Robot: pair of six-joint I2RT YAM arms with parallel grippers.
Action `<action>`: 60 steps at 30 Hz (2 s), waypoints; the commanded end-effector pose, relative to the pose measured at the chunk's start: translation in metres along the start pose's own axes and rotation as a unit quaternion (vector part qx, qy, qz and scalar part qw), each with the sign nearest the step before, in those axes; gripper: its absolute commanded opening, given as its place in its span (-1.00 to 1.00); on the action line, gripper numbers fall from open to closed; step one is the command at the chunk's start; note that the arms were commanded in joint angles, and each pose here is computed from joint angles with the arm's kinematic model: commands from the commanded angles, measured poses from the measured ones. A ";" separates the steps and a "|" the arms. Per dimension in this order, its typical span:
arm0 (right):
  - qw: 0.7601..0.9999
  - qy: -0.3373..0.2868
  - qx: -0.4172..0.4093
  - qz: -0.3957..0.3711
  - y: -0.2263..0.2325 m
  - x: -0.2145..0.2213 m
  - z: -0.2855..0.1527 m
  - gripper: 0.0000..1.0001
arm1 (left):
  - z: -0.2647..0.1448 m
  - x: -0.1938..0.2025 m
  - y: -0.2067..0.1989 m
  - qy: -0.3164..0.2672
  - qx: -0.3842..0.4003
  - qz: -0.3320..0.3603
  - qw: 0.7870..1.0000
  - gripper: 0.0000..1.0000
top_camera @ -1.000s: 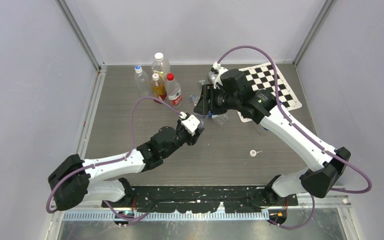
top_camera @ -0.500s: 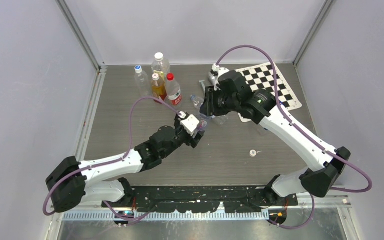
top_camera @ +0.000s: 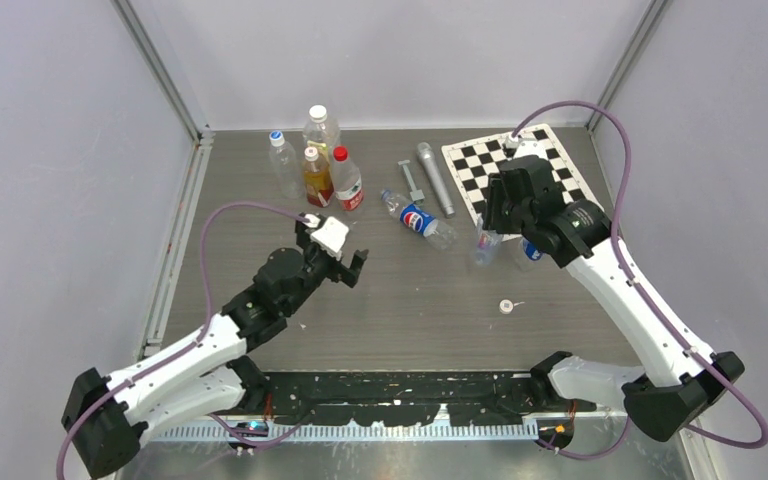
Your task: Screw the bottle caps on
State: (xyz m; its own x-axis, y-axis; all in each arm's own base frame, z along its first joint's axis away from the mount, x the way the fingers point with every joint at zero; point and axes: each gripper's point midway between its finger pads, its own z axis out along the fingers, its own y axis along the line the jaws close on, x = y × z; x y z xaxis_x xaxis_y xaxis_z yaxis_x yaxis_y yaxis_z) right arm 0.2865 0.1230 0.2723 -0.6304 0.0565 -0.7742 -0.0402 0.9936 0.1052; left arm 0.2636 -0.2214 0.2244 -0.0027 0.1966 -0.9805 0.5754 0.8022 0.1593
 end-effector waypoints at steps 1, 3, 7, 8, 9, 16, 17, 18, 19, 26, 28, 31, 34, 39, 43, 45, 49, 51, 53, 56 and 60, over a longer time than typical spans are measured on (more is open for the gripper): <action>0.998 -0.043 0.052 0.008 -0.028 -0.003 0.007 -0.99 | -0.017 0.021 0.038 0.035 -0.061 0.004 0.998 0.99; 0.997 -0.047 0.058 0.015 -0.033 0.003 0.013 -0.99 | -0.022 0.024 0.050 0.034 -0.083 0.002 0.996 0.99; 0.996 -0.050 0.070 0.027 -0.039 0.015 0.028 -0.99 | -0.022 0.033 0.058 0.040 -0.100 0.009 0.994 0.99; 0.996 -0.044 0.076 0.027 -0.042 0.023 0.033 -0.99 | -0.021 0.035 0.059 0.041 -0.102 0.008 0.994 0.99; 0.995 -0.052 0.076 0.032 -0.043 0.022 0.035 -0.98 | -0.020 0.037 0.058 0.042 -0.102 0.008 0.994 0.99; 0.993 -0.064 0.079 0.064 -0.053 0.039 0.051 -0.84 | -0.017 0.040 0.058 0.041 -0.104 0.005 0.994 0.99; 0.992 -0.065 0.078 0.068 -0.053 0.040 0.052 -0.79 | -0.017 0.041 0.058 0.041 -0.104 0.006 0.994 0.99; 0.993 -0.061 0.077 0.068 -0.053 0.042 0.054 -0.73 | -0.017 0.041 0.058 0.042 -0.103 0.007 0.994 0.99; 0.993 -0.057 0.079 0.068 -0.054 0.045 0.056 -0.70 | -0.017 0.042 0.058 0.043 -0.103 0.007 0.994 0.99; 0.993 -0.047 0.081 0.074 -0.057 0.052 0.057 -0.21 | -0.016 0.044 0.057 0.046 -0.100 0.010 0.994 0.99; 0.993 -0.040 0.083 0.073 -0.058 0.053 0.057 -0.13 | -0.015 0.044 0.056 0.047 -0.097 0.010 0.994 0.99; 0.993 -0.029 0.085 0.070 -0.058 0.054 0.059 -0.03 | -0.015 0.045 0.055 0.049 -0.094 0.010 0.994 0.99; 0.994 -0.024 0.085 0.070 -0.058 0.054 0.059 0.08 | -0.016 0.045 0.054 0.049 -0.091 0.011 0.995 0.99; 0.994 -0.029 0.082 0.073 -0.057 0.047 0.056 0.28 | -0.017 0.045 0.054 0.049 -0.093 0.011 0.994 0.99; 0.994 -0.035 0.077 0.072 -0.056 0.038 0.048 0.38 | -0.016 0.044 0.054 0.048 -0.091 0.011 0.995 0.99; 0.994 -0.041 0.075 0.072 -0.055 0.032 0.043 0.44 | -0.016 0.044 0.053 0.048 -0.090 0.010 0.995 0.99; 0.994 -0.051 0.066 0.071 -0.053 0.022 0.031 0.48 | -0.016 0.046 0.052 0.050 -0.088 0.008 0.995 0.99; 0.994 -0.057 0.062 0.070 -0.053 0.018 0.026 0.49 | -0.015 0.047 0.051 0.054 -0.085 0.004 0.995 0.99; 0.994 -0.064 0.056 0.070 -0.052 0.014 0.019 0.51 | -0.015 0.049 0.048 0.060 -0.080 -0.001 0.995 0.99; 0.993 -0.076 0.047 0.072 -0.051 0.007 0.010 0.56 | -0.015 0.051 0.045 0.073 -0.073 -0.009 0.995 0.99; 0.993 -0.088 0.041 0.069 -0.050 -0.002 -0.002 0.63 | -0.020 0.051 0.042 0.093 -0.062 -0.018 0.994 0.99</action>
State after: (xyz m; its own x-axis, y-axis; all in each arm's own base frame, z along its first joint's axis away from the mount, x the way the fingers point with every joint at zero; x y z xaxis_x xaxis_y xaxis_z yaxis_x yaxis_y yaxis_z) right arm 0.2896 0.0750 0.2344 -0.5451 0.1951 -0.8154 0.1297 0.9805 0.1479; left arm 0.2738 -0.1614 0.1690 -0.1597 0.2910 -0.9433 0.4482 0.8728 0.1934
